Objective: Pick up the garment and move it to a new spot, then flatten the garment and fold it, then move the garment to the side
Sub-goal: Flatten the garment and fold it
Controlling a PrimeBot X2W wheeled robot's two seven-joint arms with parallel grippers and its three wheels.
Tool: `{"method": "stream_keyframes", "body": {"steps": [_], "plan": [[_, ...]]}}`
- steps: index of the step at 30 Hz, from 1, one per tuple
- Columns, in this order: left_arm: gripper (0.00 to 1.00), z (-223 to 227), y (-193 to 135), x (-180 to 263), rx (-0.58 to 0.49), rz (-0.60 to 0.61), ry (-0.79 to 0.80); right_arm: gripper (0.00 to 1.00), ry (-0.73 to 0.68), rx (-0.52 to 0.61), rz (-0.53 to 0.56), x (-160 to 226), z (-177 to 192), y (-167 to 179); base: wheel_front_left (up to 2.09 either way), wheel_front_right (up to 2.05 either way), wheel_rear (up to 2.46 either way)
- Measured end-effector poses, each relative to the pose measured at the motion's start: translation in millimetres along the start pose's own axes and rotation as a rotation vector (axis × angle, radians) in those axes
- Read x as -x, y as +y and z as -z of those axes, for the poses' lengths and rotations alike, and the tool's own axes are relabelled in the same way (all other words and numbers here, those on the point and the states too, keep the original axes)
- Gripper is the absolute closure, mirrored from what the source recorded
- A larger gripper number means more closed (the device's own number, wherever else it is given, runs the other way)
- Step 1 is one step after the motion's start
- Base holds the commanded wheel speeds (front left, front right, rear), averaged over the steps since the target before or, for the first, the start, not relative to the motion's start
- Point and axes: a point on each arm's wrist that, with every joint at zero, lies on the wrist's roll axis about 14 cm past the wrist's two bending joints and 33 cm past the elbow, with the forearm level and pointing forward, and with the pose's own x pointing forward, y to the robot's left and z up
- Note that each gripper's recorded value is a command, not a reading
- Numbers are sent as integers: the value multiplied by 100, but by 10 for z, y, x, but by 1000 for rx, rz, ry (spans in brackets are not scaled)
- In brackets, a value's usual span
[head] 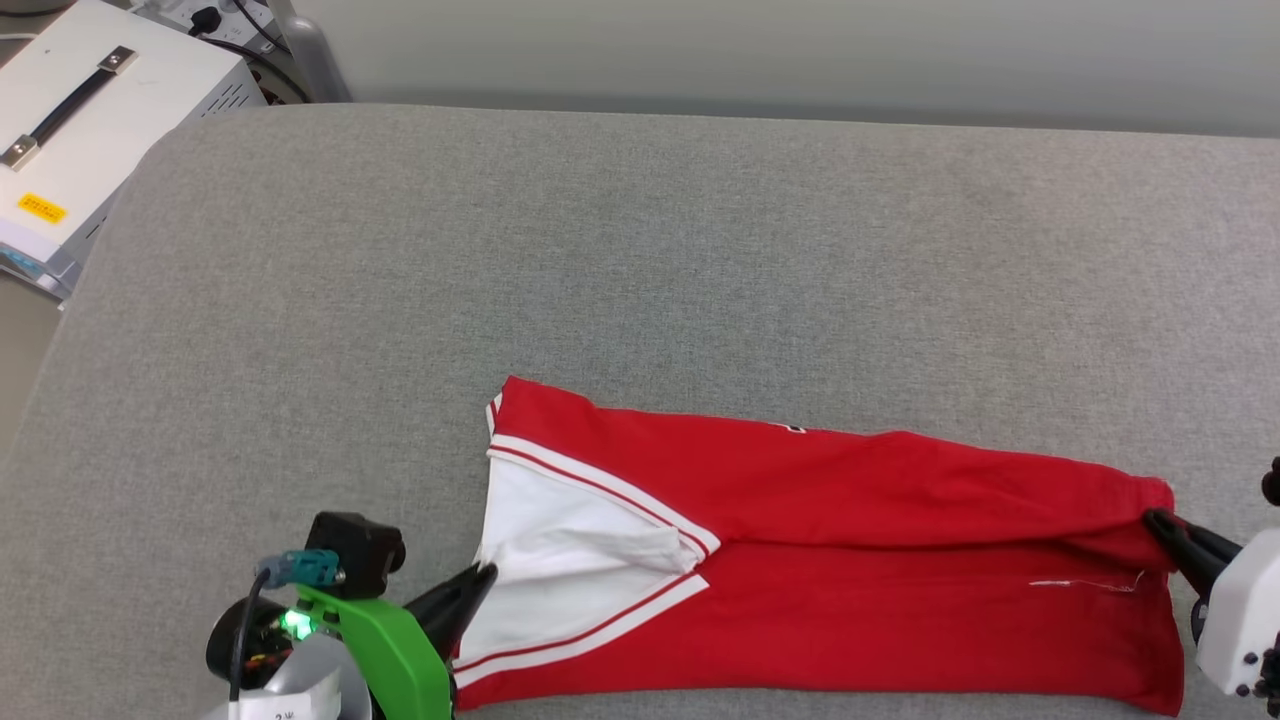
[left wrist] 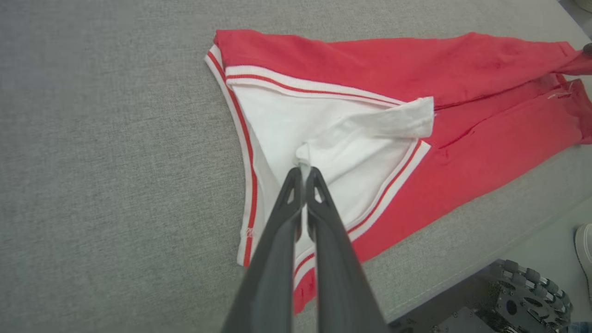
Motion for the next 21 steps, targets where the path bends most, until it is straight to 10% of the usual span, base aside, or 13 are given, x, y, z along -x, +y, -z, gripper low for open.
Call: {"method": "stream_keyframes", "body": {"steps": [14,15,16,17,21], "plan": [[100,374,74,59,44,-29,98,100,110,86,-14,32,318,-52,0,0,0],[100,404,81,62,43,-30,107,66,122,85,-10,38,354,-70,0,0,0],[67,448,74,67,40,-27,123,0,139,74,2,46,400,-107,0,0,0],[0,483,65,71,37,-22,134,0,153,71,3,55,437,-113,0,0,0],[0,519,59,54,33,-28,127,0,125,1,-26,55,405,-12,0,0,0]]}}
